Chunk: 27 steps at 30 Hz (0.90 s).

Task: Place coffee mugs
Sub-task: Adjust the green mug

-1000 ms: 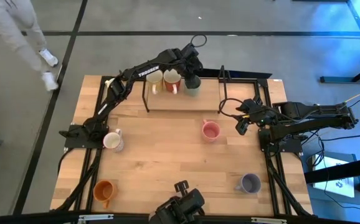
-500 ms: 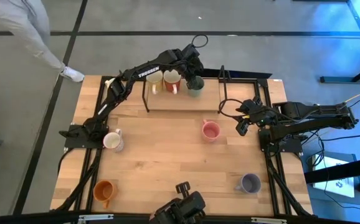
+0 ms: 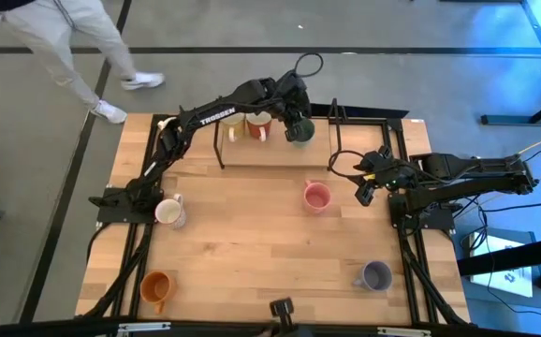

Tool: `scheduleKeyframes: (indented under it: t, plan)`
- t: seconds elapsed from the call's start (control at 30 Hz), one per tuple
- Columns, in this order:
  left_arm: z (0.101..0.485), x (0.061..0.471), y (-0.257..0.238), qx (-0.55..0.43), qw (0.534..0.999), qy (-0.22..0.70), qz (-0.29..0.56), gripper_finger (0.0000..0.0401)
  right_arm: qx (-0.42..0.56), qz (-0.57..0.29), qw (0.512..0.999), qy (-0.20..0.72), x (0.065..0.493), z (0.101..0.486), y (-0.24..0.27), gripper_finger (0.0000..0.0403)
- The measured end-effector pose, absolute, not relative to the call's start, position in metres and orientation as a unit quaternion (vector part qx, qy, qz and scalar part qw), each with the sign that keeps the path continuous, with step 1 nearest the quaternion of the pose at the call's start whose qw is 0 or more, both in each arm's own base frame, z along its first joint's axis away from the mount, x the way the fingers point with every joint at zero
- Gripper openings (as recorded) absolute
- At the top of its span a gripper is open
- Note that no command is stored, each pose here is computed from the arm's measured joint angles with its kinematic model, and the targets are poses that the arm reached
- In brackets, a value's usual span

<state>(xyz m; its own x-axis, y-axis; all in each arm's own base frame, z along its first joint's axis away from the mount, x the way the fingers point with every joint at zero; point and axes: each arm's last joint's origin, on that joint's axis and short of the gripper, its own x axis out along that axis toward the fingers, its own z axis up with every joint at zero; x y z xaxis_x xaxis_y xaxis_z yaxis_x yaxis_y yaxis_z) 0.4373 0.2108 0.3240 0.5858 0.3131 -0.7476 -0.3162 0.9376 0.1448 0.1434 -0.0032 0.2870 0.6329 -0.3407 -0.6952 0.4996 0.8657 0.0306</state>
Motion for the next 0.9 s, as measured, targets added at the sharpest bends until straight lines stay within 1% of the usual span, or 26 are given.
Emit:
scheduleKeyframes:
  t: [0.1,0.27,0.33,0.47,0.57,0.7,0.77,0.9]
  plan:
    - [0.341,0.433,0.191,-0.007,0.892,0.415,0.180,0.0007,0.109,-0.232,0.898,0.359,0.143,0.287,-0.003,0.0177]
    - [0.352,0.429,0.151,-0.031,0.879,0.442,0.175,0.0007,0.099,-0.223,0.900,0.360,0.141,0.288,-0.003,0.0177]
    - [0.360,0.426,0.140,-0.047,0.879,0.439,0.179,0.0007,0.092,-0.220,0.901,0.362,0.141,0.288,-0.003,0.0177]
    - [0.364,0.416,0.110,-0.062,0.854,0.479,0.195,0.0006,0.081,-0.215,0.904,0.360,0.140,0.290,-0.003,0.0177]
    - [0.359,0.415,0.084,-0.061,0.833,0.511,0.202,0.0006,0.079,-0.214,0.905,0.360,0.140,0.290,-0.003,0.0177]
    - [0.352,0.418,0.049,-0.074,0.824,0.525,0.197,0.0006,0.077,-0.213,0.905,0.360,0.140,0.290,-0.003,0.0177]
    - [0.342,0.421,0.033,-0.074,0.818,0.533,0.201,0.0006,0.077,-0.213,0.905,0.360,0.140,0.290,-0.003,0.0177]
    - [0.311,0.435,0.014,-0.097,0.821,0.513,0.232,0.0006,0.076,-0.213,0.905,0.361,0.140,0.290,-0.003,0.0177]
